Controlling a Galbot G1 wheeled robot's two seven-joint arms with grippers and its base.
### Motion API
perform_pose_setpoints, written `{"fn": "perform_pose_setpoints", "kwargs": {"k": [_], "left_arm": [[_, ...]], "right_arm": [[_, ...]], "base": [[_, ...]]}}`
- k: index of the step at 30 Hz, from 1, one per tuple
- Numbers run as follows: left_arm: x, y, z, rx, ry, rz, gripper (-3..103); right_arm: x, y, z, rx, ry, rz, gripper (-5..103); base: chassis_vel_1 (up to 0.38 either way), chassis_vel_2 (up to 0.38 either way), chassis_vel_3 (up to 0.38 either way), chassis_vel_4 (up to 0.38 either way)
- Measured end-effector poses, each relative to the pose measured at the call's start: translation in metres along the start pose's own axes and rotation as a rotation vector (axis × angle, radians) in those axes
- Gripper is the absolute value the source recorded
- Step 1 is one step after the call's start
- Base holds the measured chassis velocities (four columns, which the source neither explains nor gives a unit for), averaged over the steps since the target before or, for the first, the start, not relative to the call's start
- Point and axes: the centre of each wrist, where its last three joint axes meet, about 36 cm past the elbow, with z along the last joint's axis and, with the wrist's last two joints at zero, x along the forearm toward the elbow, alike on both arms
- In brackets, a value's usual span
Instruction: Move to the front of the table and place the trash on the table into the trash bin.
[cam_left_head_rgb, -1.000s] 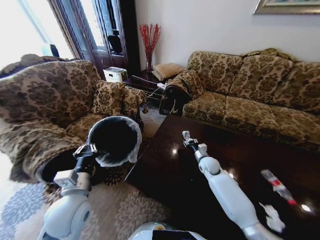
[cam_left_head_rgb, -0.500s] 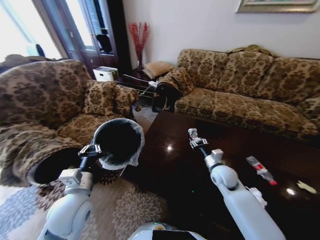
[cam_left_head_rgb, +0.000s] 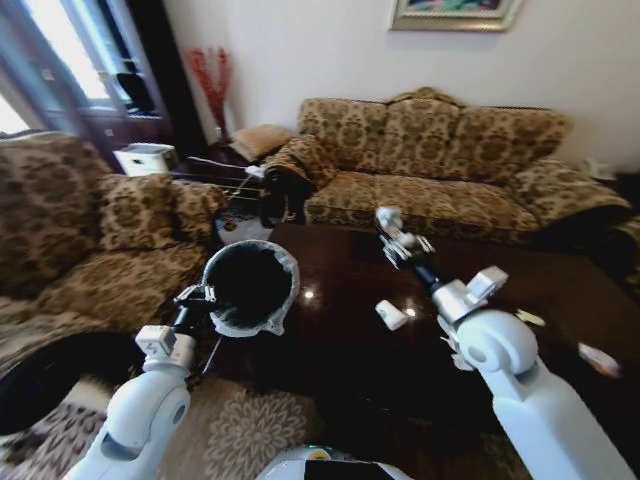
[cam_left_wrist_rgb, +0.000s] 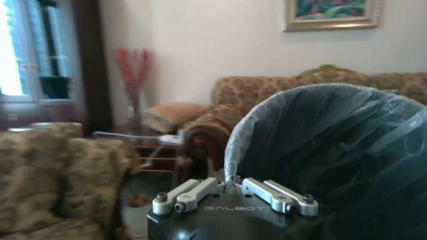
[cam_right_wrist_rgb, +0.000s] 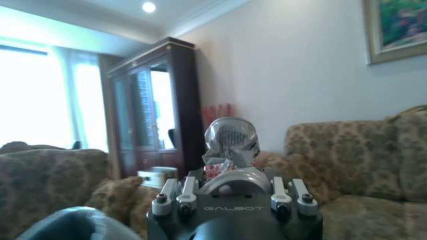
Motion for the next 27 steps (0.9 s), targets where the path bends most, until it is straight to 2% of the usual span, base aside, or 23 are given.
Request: {"fn": "perform_pose_setpoints", "kwargs": {"k": [2,6,10,21,27], "left_arm": [[-0.005,0.001,0.001,0.0,0.01,0.032,2],[-0.011,0.004,0.001,-0.018,0.014,0.053,2],[-0.017,0.008,-0.001,-0.033,0.015,0.063,2],[-0.023,0.012,-0.001,-0.028,0.009,0.046,2],[-0.023,0.012,0.0,-0.02,0.009,0.037,2]], "right_arm": [[-0.022,0.02,-0.015,-0.008,0.003,-0.113,44],[-0.043,0.037,-0.019,-0.014,0.024,-0.196,44],[-0.077,0.066,-0.013,-0.006,0.105,-0.32,44],[-0.095,0.101,0.013,0.042,0.228,-0.43,44],[-0.098,0.1,0.027,0.068,0.277,-0.407,44]], "base": [[-0.113,-0.113,-0.112,-0.105],[-0.076,-0.086,-0.08,-0.076],[-0.012,-0.008,-0.012,-0.013],[0.0,0.0,0.0,0.0],[0.0,0.0,0.0,0.0]]}}
